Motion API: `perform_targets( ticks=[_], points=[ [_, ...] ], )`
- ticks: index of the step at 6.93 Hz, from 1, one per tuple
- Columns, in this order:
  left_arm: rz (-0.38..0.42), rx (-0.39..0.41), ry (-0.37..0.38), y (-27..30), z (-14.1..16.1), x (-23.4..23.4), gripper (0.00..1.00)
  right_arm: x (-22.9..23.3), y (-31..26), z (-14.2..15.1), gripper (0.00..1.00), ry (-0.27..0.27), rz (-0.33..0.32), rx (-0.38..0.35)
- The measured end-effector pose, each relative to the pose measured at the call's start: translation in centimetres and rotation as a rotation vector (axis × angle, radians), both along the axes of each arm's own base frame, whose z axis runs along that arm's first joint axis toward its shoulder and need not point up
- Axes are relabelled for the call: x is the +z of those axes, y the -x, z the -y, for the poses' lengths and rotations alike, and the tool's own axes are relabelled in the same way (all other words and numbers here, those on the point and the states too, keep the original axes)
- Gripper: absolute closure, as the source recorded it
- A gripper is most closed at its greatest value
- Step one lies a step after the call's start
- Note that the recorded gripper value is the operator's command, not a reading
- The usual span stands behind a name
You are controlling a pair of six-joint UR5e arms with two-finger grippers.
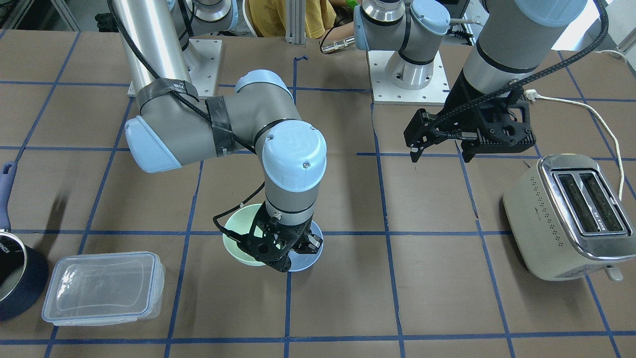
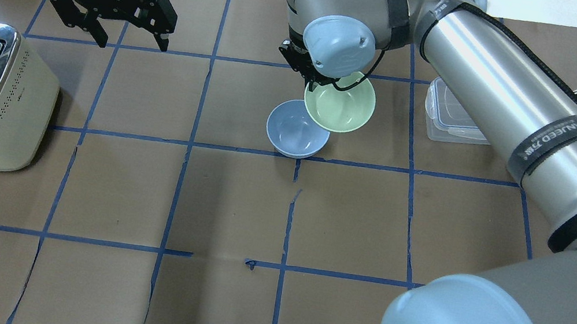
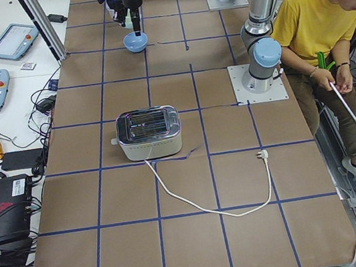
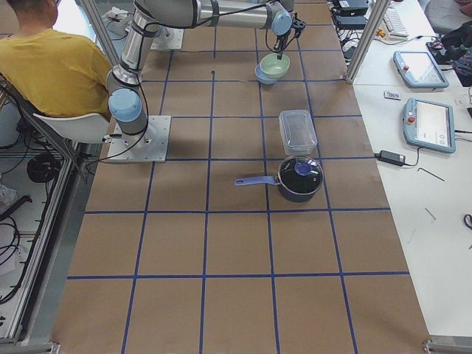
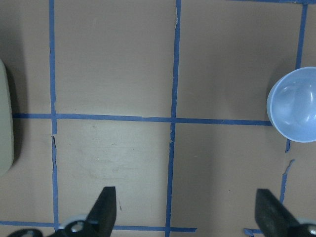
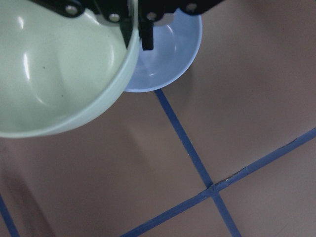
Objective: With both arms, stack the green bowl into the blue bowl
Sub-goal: 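Release blue bowl with left gripper while right carries green bowl over it, then lower the green bowl into the blue bowl and open the right gripper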
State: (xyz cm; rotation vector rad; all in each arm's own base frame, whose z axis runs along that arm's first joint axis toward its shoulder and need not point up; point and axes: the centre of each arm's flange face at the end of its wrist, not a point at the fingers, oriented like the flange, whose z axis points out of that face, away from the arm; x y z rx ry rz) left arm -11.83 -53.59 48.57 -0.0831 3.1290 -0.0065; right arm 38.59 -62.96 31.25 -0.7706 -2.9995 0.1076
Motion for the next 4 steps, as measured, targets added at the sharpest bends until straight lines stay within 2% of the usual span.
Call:
perform_targets(
  ticks=[2,4],
  points=[
    [0.001,0.001,-0.004,0.0,0.0,-0.2,0.00,-2.1,-2.6,-0.5,1.00,-0.020,0.012,-0.025],
    [0.002,0.001,-0.006,0.0,0.0,-0.3,0.00,-3.6,-3.7,-0.9,1.00,-0.068,0.058,-0.026]
  ],
)
